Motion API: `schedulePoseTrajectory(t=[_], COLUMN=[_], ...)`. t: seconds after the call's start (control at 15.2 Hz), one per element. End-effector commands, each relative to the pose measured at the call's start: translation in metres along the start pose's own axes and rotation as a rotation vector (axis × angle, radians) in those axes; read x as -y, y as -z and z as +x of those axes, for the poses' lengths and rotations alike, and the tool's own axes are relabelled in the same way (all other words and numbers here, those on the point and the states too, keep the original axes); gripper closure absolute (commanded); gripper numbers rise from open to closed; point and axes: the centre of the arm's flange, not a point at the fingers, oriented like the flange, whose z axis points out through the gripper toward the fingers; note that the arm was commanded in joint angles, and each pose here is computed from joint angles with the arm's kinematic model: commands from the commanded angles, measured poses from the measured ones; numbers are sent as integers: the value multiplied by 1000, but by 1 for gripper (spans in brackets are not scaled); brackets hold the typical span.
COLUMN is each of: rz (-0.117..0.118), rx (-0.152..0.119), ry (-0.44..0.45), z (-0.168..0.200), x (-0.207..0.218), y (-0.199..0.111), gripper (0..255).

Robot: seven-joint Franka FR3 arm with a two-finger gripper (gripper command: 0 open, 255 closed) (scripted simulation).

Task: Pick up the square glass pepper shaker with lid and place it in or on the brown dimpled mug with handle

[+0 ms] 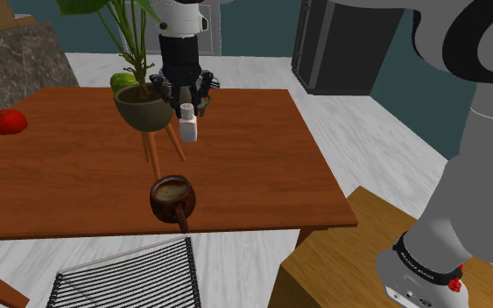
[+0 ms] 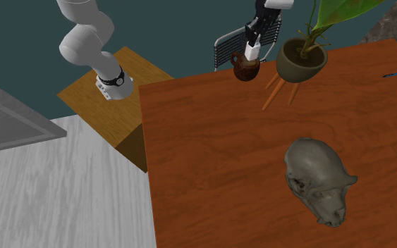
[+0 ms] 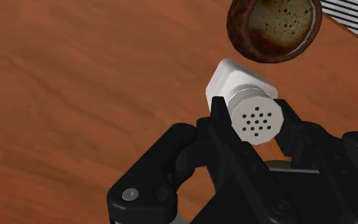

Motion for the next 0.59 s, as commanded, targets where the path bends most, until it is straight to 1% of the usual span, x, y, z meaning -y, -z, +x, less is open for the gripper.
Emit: schedulePoseTrajectory(t=[0.0,0.4,0.53], rz=[0,0,0], rx=[0,0,0], ry=[-1,-1,-1], z=[-17,-70,-69], x=[21,87,86], y=[0,3,-8], gripper=[255,255,255])
